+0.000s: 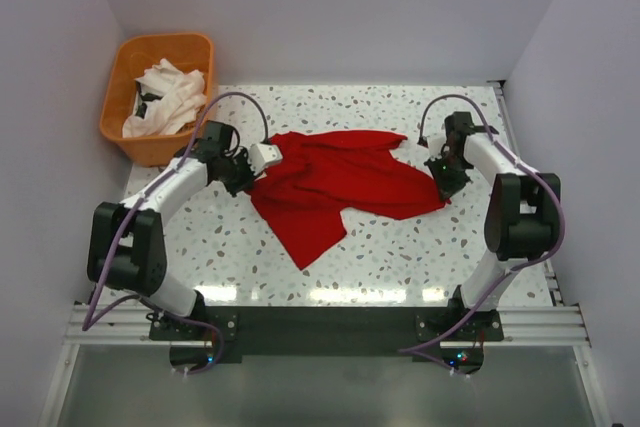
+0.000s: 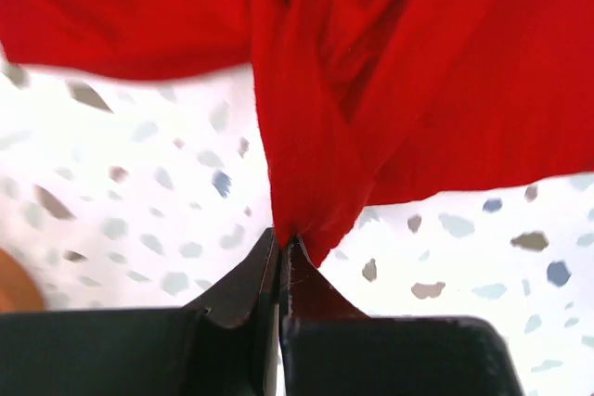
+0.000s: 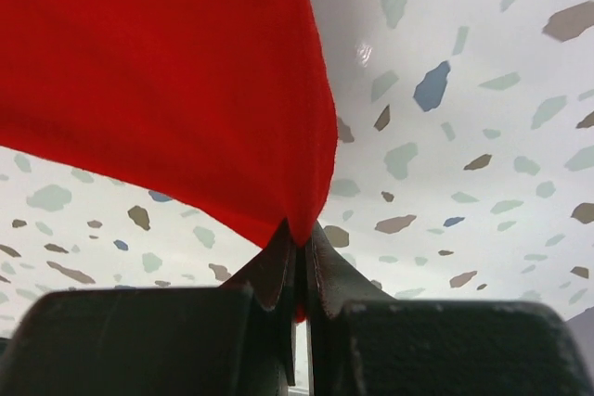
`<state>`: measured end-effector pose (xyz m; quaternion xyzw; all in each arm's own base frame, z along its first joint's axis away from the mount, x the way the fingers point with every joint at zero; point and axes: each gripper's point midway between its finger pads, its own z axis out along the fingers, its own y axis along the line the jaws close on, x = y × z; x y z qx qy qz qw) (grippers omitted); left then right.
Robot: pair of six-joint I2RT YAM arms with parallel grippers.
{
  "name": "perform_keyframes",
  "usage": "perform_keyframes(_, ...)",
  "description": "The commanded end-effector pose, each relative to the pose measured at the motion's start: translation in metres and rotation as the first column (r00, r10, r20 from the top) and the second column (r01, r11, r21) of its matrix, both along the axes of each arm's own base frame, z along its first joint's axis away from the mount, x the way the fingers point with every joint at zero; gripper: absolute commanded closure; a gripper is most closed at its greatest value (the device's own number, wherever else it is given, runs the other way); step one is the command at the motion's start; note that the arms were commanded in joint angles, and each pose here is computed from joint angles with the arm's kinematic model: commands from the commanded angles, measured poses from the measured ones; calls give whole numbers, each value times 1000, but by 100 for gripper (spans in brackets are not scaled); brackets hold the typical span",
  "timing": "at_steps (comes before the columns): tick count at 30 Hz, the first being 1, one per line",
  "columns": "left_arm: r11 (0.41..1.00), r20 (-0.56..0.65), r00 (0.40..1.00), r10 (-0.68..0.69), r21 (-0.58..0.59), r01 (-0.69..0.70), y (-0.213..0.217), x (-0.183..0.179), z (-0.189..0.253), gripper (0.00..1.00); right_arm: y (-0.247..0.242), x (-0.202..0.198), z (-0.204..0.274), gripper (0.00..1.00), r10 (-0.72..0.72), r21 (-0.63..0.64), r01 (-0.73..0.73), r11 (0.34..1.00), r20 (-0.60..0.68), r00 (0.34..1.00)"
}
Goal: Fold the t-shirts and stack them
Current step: Flatten the tshirt out
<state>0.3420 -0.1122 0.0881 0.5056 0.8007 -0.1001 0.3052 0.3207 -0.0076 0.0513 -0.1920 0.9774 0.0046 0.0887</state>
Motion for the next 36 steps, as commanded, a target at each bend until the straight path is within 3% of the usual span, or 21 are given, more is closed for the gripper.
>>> perform_keyframes(1,994,-49,999,9,108,-4,25,-12,-30,100,-1,-12,6,100,25,-2,-25,1000,-23,999)
perform_keyframes(3,986,-22,996,83,147,-79,36,2,-32,99,-2,-13,5,100,30,-12,-30,999,-18,999)
perform_keyframes(4,981,-4,994,108,160,-106,40,10,-31,91,-3,-13,5,100,32,-17,-32,999,-15,999)
perform_keyframes(5,980,-1,991,135,149,-133,38,19,-26,74,-4,-16,3,100,37,-21,-38,999,-20,999)
perform_keyframes(7,990,-28,993,111,89,-108,27,17,-12,55,-5,-15,5,100,51,-24,-51,998,-17,999)
perform_keyframes(8,995,-14,997,82,52,-81,21,17,1,42,-4,-16,7,88,58,-21,-58,998,-19,998)
perform_keyframes(10,1000,11,1000,-11,-24,11,5,4,19,26,-5,-11,17,68,65,-25,-65,998,14,998)
perform_keyframes(11,998,56,998,-42,-47,44,0,-2,35,18,-6,-8,21,51,66,-30,-65,997,31,997)
perform_keyframes(13,989,61,990,-125,-77,130,-15,-17,48,16,-11,-1,32,35,55,-27,-53,998,62,997)
perform_keyframes(16,964,-57,966,-253,-98,247,-35,-59,40,17,-19,1,43,33,49,-12,-48,999,68,996)
perform_keyframes(20,922,-131,913,-386,-101,375,-76,-120,10,17,-21,-3,47,37,89,15,-90,996,53,995)
perform_keyframes(23,900,-121,892,-435,-70,429,-92,-139,-7,18,-17,-11,44,45,148,41,-149,988,27,989)
perform_keyframes(26,886,-127,877,-463,-62,459,-102,-148,-15,19,-18,-16,37,50,187,38,-187,982,10,982)
perform_keyframes(36,782,-75,780,-621,10,623,-130,-176,-48,22,-16,-10,44,51,198,57,-198,979,1,980)
